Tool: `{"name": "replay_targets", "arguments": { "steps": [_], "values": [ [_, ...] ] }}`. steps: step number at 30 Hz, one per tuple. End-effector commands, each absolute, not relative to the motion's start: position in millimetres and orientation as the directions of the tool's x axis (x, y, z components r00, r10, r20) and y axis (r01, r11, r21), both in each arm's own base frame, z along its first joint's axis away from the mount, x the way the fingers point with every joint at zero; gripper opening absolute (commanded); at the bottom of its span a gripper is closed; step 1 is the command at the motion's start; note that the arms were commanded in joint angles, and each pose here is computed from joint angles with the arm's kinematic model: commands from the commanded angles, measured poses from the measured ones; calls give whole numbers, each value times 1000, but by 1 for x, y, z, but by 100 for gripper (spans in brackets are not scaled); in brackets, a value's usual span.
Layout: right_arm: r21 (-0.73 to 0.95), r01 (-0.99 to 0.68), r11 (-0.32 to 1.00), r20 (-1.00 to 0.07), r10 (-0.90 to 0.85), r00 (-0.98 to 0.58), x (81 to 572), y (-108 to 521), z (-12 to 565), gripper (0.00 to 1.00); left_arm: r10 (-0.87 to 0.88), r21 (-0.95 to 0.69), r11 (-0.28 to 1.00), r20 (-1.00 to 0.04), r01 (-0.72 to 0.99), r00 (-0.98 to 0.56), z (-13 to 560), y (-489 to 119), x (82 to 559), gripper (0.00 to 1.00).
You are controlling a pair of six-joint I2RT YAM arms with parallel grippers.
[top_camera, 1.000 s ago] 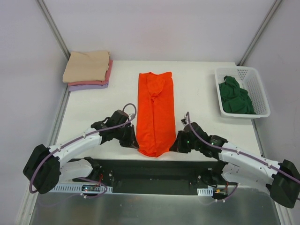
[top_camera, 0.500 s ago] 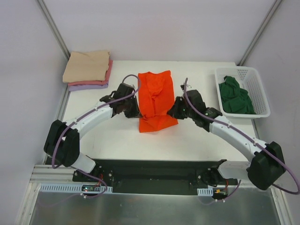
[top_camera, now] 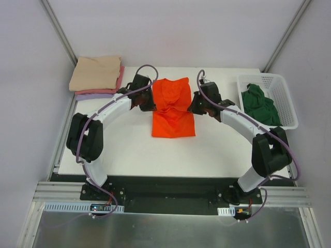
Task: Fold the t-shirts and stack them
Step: Fold the folded rectangular tshirt in 1/3 of the way
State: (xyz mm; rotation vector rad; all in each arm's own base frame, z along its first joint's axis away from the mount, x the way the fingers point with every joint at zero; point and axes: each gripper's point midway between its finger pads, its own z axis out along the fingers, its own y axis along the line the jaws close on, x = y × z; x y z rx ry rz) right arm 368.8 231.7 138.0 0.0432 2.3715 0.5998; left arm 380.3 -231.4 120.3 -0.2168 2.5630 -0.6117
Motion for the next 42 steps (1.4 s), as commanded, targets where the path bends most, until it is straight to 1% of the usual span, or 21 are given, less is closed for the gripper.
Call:
{"name": "replay_targets", "arguments": {
  "steps": [1,11,22,24,25,26,27,28,29,31,32,33,34,35,36,37,38,42],
  "values": [
    [397,-151,905,-682,180,-709,401,231,153,0,-238,-429,903,-491,-5,-838,130,-228,410,0],
    [404,-117,907,-648,193,-737,434,231,120,0,-241,-390,920,-497,-34,-833,110,-222,444,0],
    [439,-89,894,-612,224,-758,456,231,93,3,-249,-390,919,-453,-60,-856,82,-220,461,0],
    [442,-89,893,-608,225,-761,458,231,91,6,-248,-393,917,-448,-60,-859,80,-221,463,0],
    [446,-88,891,-605,227,-764,460,231,90,10,-246,-395,917,-445,-57,-861,79,-222,463,2],
    [452,-95,887,-602,225,-766,460,233,90,16,-246,-407,912,-439,-52,-864,81,-223,463,4],
    [461,-101,882,-597,224,-770,460,234,92,22,-245,-424,904,-432,-44,-868,86,-225,463,6],
    [466,-113,878,-597,218,-772,459,235,97,32,-242,-439,898,-435,-30,-867,94,-228,462,15],
    [465,-121,877,-599,211,-773,458,235,100,47,-248,-441,897,-447,-30,-860,101,-226,462,27],
    [466,-162,870,-615,187,-766,453,236,114,65,-255,-435,900,-472,-28,-844,114,-222,458,69],
    [462,-176,869,-619,174,-766,448,236,118,70,-262,-435,900,-480,-32,-838,121,-219,454,83],
    [459,-188,868,-627,167,-761,443,236,125,74,-271,-437,899,-489,-36,-829,129,-215,449,91],
    [454,-194,870,-630,159,-760,437,234,128,81,-273,-434,900,-490,-39,-828,131,-212,442,96],
    [450,-194,872,-627,154,-764,429,231,130,91,-281,-436,899,-491,-46,-825,136,-208,434,99],
    [451,-201,870,-625,147,-766,422,231,133,99,-287,-435,899,-483,-58,-827,135,-205,424,99],
    [452,-202,869,-608,134,-783,409,229,128,97,-293,-438,897,-481,-63,-826,138,-201,413,99],
    [457,-201,866,-596,131,-792,397,227,125,96,-300,-444,894,-474,-70,-828,139,-198,403,99],
    [466,-185,865,-563,129,-817,354,219,115,96,-303,-469,878,-385,-98,-871,120,-194,359,99]
  ]
}}
